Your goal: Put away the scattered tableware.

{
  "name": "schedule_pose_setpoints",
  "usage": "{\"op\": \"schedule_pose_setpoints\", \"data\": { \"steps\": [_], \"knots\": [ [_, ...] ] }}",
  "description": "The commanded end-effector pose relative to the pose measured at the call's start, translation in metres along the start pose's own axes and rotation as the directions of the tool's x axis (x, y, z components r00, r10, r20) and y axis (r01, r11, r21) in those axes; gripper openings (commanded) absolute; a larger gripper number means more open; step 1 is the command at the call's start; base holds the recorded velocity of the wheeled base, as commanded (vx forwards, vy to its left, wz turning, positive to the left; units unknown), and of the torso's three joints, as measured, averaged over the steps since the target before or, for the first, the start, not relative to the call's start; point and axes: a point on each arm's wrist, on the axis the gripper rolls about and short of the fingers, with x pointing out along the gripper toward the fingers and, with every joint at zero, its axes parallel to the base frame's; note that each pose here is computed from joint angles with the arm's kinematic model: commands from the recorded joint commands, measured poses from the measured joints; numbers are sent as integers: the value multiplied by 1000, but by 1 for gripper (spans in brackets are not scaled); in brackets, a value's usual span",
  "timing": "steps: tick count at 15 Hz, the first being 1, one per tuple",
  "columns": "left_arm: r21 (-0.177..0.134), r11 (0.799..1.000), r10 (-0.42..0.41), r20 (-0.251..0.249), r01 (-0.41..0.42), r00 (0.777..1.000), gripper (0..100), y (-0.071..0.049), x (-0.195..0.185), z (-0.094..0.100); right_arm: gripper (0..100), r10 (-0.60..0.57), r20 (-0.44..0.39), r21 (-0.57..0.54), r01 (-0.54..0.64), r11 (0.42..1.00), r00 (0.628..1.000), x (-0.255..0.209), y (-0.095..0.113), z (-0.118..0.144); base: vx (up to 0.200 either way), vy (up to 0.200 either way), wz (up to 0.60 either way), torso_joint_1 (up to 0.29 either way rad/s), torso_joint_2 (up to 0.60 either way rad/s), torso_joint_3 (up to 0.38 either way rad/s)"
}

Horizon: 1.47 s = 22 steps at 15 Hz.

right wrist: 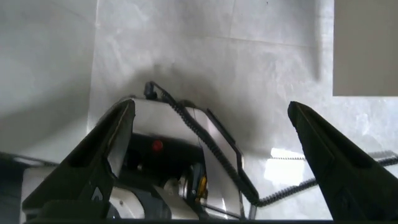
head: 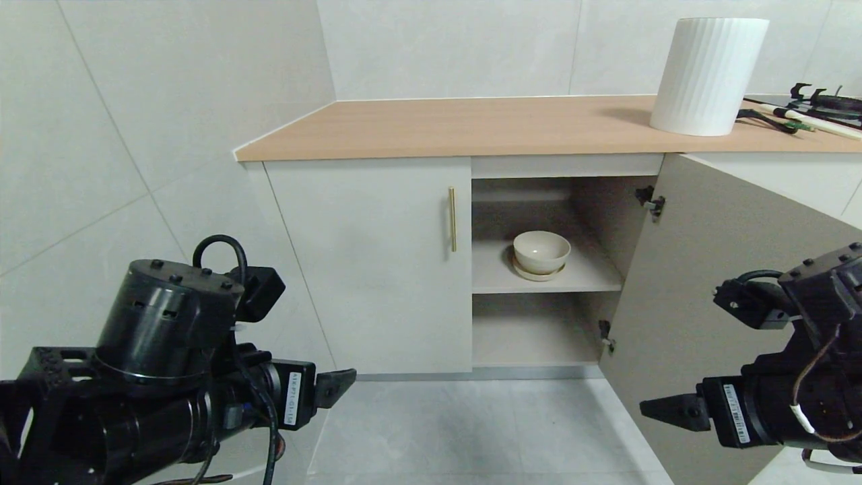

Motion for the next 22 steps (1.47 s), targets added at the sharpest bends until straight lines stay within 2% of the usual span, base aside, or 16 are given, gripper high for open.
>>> {"op": "schedule_pose_setpoints", "data": {
  "steps": [1, 7, 10, 13, 17, 20, 22],
  "knots": [
    [3, 1000, 4, -7, -4, 1000, 100, -1, 2, -1, 100, -10, -21, -26, 9, 1000, 1000, -1, -2, -3, 0, -200, 0, -2, 2, 7],
    [1, 1000, 6, -8, -6, 1000, 100, -1, 3, 0, 100, -68, -96, -83, 60, 995, 993, -5, -6, -12, 0, -200, 0, 6, 0, -2],
    [3, 1000, 6, -11, -6, 1000, 100, -1, 4, -1, 100, -148, -117, -155, 130, 979, 982, -23, -16, -19, 0, -200, 0, 2, 1, 5],
    [2, 1000, 7, -10, -7, 1000, 100, -1, 3, -1, 100, -192, -120, -175, 170, 970, 974, -45, -27, -20, 0, 0, 0, 0, 0, 0],
    [2, 1000, 7, -11, -7, 1000, 100, -1, 4, -1, 100, -381, -81, -88, 374, 923, 921, -51, -54, -7, 0, 0, 0, 0, 0, 0],
    [2, 1000, 6, -11, -6, 1000, 100, -1, 4, -1, 100, -464, -96, 1, 466, 885, 881, -50, -72, 4, 0, 0, 0, 0, 0, 0],
    [2, 1000, 6, -11, -6, 1000, 100, -1, 4, -1, 100, -499, -72, 37, 502, 864, 864, -49, -82, 11, 0, 0, 0, 0, 0, 0]
  ]
}}
